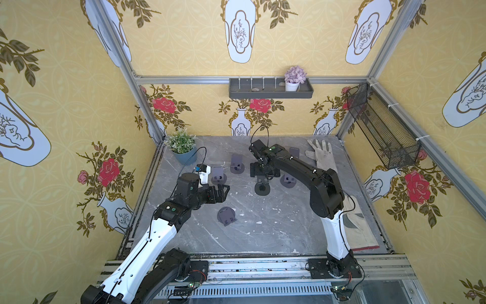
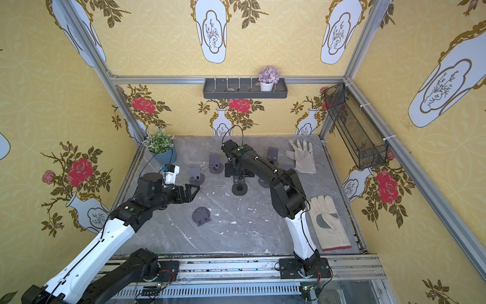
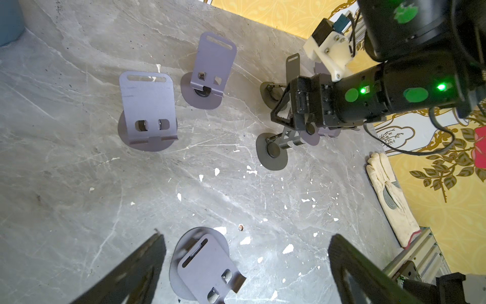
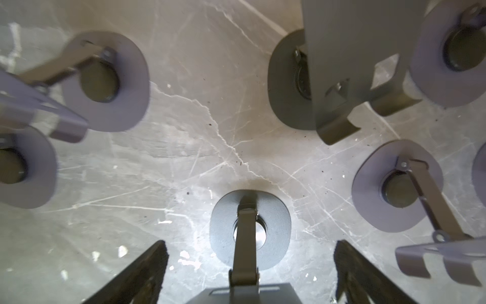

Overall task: Open the phone stand
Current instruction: Place the phone stand at the center of the board, then pick up the phone stand at the center of the board.

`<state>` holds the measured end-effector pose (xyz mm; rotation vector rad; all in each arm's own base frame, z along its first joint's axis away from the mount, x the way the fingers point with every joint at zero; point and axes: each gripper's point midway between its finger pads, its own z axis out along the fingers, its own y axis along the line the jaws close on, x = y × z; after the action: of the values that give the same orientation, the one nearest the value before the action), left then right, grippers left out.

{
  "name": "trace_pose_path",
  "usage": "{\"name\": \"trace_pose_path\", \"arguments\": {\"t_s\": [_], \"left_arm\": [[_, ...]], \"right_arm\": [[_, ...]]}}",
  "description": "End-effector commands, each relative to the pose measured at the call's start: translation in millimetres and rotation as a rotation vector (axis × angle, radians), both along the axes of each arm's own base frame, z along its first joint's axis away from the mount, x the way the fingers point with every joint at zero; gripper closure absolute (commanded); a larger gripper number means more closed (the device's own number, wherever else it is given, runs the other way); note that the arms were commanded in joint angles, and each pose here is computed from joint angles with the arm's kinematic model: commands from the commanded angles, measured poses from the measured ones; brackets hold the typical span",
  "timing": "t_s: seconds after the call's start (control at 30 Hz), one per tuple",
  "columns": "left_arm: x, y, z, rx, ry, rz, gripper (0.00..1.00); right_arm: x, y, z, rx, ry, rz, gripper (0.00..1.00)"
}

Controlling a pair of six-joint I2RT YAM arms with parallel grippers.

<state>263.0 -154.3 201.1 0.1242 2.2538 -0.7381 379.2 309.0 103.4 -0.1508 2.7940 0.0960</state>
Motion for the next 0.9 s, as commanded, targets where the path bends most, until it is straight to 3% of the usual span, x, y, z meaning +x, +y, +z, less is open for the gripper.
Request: {"name": "trace_pose_path", "arguments": {"t_s": [0.0, 0.17, 0.37, 0.6, 0.73, 0.87], "left_arm": [[-1.3, 1.6, -1.4, 0.011, 0.011, 0.001, 0.01], [-2.5, 8.2, -8.9, -0.017, 0.075, 0.083, 0.01], [-16.8, 3.1, -35.2, -0.072, 0.225, 0.210, 0.01], [-57.6, -27.7, -86.8, 0.025, 0.442, 0.304, 0.01], [-71.6, -28.7, -107.8, 0.145, 0.512, 0.398, 0.01], [-71.9, -37.3, -113.8, 0.168, 0.530, 0.455, 0.01]], "right_arm": [[7.2, 3.9, 25.8, 0.031, -0.062, 0.011, 0.02], [2.6, 5.2, 72.1, 0.083, -0.134, 0.012, 0.02], [-27.3, 8.9, 109.4, 0.116, -0.191, 0.075, 0.02], [-64.8, -8.3, 120.4, 0.127, -0.203, 0.109, 0.02], [-78.5, -20.4, 120.1, 0.136, -0.203, 0.118, 0.02], [-89.3, -29.7, 118.2, 0.150, -0.203, 0.128, 0.02]]}}
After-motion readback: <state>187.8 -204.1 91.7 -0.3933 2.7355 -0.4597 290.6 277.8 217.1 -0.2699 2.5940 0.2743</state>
